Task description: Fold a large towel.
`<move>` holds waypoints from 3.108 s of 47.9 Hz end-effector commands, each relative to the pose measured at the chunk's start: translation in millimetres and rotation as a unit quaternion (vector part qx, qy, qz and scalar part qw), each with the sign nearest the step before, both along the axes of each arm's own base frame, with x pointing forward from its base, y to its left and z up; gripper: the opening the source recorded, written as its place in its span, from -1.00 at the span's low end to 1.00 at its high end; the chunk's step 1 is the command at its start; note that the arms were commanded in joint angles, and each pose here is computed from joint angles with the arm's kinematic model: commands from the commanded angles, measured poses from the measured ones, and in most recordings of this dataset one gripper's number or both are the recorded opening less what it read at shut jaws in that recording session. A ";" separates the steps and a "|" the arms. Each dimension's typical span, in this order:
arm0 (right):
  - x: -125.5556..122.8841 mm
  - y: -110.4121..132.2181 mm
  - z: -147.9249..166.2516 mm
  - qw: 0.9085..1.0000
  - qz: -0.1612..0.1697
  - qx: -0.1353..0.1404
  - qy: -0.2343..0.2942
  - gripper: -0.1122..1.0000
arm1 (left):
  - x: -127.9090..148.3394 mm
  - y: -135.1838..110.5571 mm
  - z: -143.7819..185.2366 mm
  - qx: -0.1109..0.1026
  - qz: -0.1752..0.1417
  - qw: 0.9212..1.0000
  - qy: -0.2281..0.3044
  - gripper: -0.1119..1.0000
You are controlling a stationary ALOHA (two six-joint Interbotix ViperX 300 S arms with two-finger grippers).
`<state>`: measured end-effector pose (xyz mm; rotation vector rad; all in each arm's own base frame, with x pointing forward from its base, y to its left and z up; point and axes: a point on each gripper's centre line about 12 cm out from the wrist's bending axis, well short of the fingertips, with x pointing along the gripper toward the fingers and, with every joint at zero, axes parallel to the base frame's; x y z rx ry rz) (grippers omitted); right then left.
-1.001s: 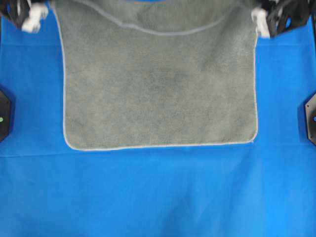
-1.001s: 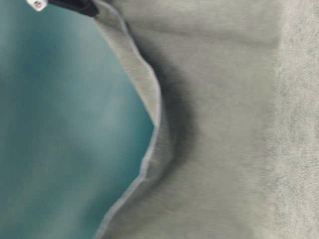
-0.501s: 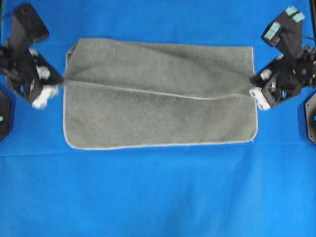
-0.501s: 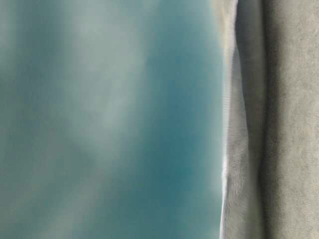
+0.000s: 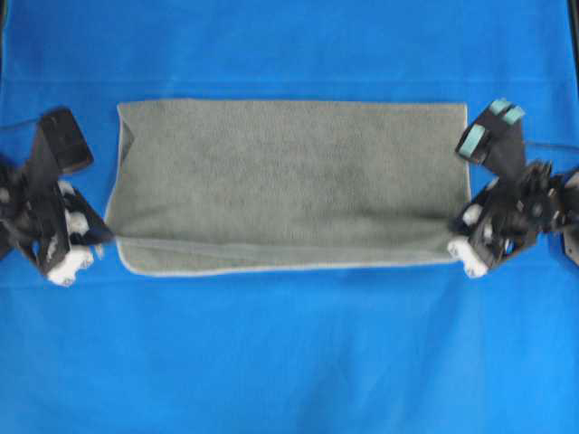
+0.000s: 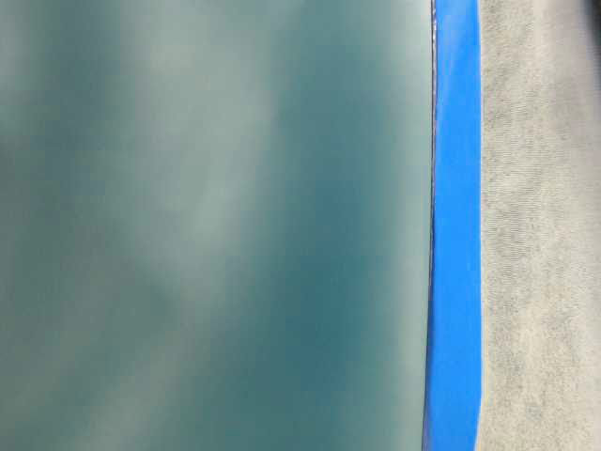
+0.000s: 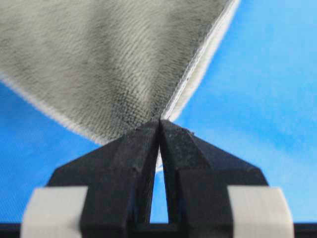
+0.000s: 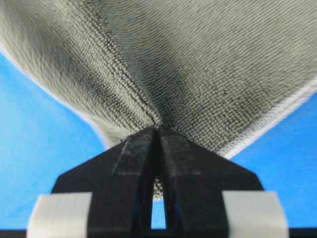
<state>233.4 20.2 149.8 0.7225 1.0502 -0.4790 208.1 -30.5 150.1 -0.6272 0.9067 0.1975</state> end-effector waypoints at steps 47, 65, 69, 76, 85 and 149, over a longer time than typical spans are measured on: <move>15.1 -53.7 49.2 0.978 0.013 -0.203 0.049 0.32 | 30.9 41.7 75.8 0.156 -0.069 0.979 -0.113 0.37; 12.8 -123.2 6.5 0.967 -0.012 -0.243 0.071 0.31 | 56.6 113.1 41.9 0.254 -0.038 0.963 -0.077 0.37; 13.3 -130.9 -6.6 0.971 -0.004 -0.233 0.063 0.31 | 58.5 127.9 19.9 0.256 -0.033 0.965 -0.043 0.37; 11.5 -146.4 -27.9 0.974 0.005 -0.219 0.063 0.31 | 56.8 151.2 -16.6 0.252 -0.026 0.967 0.012 0.37; 9.8 -160.2 -50.7 0.975 0.022 -0.207 0.078 0.31 | 51.8 170.4 -47.9 0.254 -0.029 0.965 0.053 0.37; -2.1 -64.7 151.2 0.939 0.062 -0.286 -0.181 -0.73 | 41.8 112.5 152.5 0.264 -0.090 0.960 -0.020 -0.74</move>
